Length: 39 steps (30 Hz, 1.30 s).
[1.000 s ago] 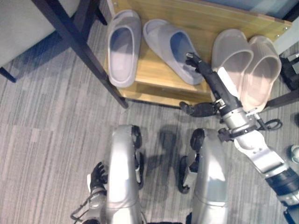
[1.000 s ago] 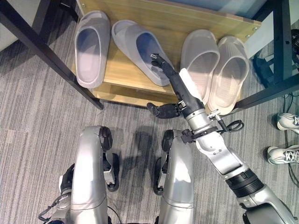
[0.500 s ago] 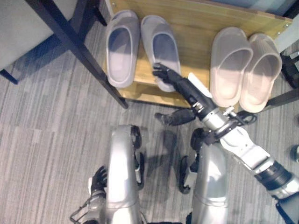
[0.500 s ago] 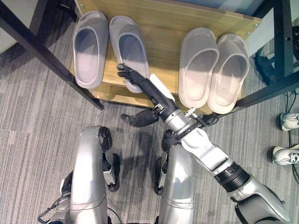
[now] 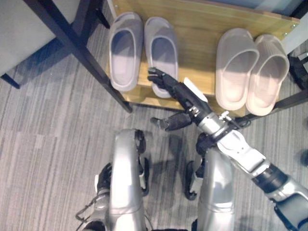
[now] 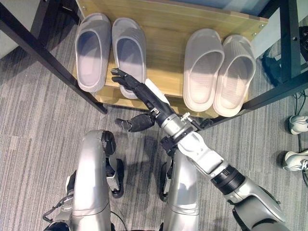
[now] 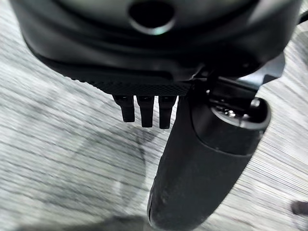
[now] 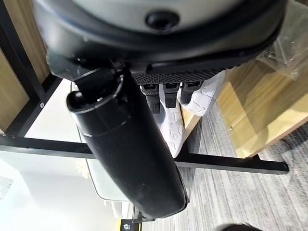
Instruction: Arrange the slippers neatly on the shoe rack.
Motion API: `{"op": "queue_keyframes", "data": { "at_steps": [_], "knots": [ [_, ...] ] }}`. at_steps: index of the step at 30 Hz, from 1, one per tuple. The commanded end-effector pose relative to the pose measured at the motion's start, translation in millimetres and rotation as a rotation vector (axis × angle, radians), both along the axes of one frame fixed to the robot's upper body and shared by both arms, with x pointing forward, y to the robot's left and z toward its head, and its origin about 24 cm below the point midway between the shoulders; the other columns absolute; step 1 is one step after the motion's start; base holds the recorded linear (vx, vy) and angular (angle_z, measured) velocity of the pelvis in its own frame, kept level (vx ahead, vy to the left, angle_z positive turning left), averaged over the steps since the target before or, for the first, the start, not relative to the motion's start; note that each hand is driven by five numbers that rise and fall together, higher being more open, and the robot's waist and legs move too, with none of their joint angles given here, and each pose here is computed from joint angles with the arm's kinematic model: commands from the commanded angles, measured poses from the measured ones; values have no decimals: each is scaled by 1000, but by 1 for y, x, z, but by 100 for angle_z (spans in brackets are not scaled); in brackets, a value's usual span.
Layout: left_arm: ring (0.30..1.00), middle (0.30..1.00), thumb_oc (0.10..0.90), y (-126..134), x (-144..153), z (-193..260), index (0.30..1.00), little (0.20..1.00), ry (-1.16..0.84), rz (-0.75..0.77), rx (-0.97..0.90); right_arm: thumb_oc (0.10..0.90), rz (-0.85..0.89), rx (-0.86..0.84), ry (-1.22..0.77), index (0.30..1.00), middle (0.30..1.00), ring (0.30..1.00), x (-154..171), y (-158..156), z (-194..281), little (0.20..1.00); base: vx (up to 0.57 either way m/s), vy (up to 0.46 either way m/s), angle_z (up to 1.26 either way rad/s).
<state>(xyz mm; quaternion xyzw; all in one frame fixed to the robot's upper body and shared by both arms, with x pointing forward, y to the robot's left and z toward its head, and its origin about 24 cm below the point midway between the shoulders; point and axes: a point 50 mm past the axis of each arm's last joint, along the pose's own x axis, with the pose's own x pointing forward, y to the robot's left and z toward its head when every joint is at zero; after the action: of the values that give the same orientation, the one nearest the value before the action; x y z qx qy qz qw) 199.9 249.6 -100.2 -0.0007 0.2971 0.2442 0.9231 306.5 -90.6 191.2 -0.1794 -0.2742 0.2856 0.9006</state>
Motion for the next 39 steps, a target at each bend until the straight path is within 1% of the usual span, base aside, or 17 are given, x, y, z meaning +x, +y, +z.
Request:
{"op": "queue_keyframes", "data": {
  "at_steps": [1, 6, 10, 11, 15, 17, 18, 19, 20, 22, 24, 30, 31, 34, 35, 37, 39],
  "knots": [
    [900, 900, 800, 2, -18, -11, 900, 900, 57, 26, 18, 800, 121, 93, -226, 900, 900, 900, -15, 18, 54, 900, 0, 0, 0],
    [900, 900, 800, 6, -24, -14, 900, 900, 82, 45, 17, 800, 142, 92, -300, 900, 900, 900, -16, 28, 71, 900, 0, 0, 0],
    [900, 900, 800, 8, -22, -13, 900, 900, 78, 37, 27, 800, 169, 114, -309, 900, 900, 900, -19, 33, 75, 900, 0, 0, 0],
    [900, 900, 800, 9, -18, -11, 900, 900, 68, 28, 32, 800, 212, 115, -302, 900, 900, 900, -22, 40, 77, 900, 0, 0, 0],
    [900, 900, 800, 8, -15, -9, 900, 900, 63, 9, 43, 800, 253, 134, -302, 900, 900, 900, -26, 44, 78, 900, 0, 0, 0],
    [900, 900, 800, 8, -14, -8, 900, 900, 63, -6, 62, 800, 261, 151, -370, 900, 900, 900, -34, 42, 87, 900, 0, 0, 0],
    [900, 900, 800, 8, -13, -8, 900, 900, 60, -9, 69, 800, 254, 159, -413, 900, 900, 900, -38, 40, 90, 900, 0, 0, 0],
    [900, 900, 800, 5, -11, -7, 900, 900, 57, -22, 73, 800, 245, 204, -447, 900, 900, 900, -42, 35, 94, 900, 0, 0, 0],
    [900, 900, 800, 5, -11, -7, 900, 900, 57, -22, 73, 800, 244, 204, -447, 900, 900, 900, -42, 35, 94, 900, 0, 0, 0],
    [900, 900, 800, -3, -9, -8, 900, 900, 33, -30, 14, 800, 237, 234, -481, 900, 900, 900, -47, 31, 97, 900, 0, 0, 0],
    [900, 900, 800, 3, -9, -7, 900, 900, 23, 4, 6, 800, 190, 254, -594, 900, 900, 900, -57, 22, 105, 900, 0, 0, 0],
    [900, 900, 800, 8, -15, -9, 900, 900, 36, 59, 4, 800, 165, 258, -697, 900, 900, 900, -70, 16, 111, 900, 0, 0, 0],
    [900, 900, 800, 8, -20, -12, 900, 900, 47, 68, 10, 800, 151, 260, -762, 900, 900, 900, -79, 10, 114, 900, 0, 0, 0],
    [900, 900, 800, 8, -24, -13, 900, 900, 53, 75, 21, 800, 120, 271, -815, 900, 900, 900, -90, 0, 112, 900, 0, 0, 0],
    [900, 900, 800, 8, -26, -13, 900, 900, 47, 80, 22, 800, 91, 272, -825, 900, 900, 900, -91, -6, 111, 900, -30, 53, 2],
    [900, 900, 800, 8, -23, -9, 900, 900, 3, 119, 4, 800, 36, 305, -785, 900, 900, 900, -90, -20, 102, 900, -28, 60, 3],
    [900, 900, 800, 9, -13, -1, 900, 900, -72, 169, -32, 800, -47, 332, -721, 900, 900, 900, -87, -37, 90, 900, -15, 44, 7]
  ]
}}
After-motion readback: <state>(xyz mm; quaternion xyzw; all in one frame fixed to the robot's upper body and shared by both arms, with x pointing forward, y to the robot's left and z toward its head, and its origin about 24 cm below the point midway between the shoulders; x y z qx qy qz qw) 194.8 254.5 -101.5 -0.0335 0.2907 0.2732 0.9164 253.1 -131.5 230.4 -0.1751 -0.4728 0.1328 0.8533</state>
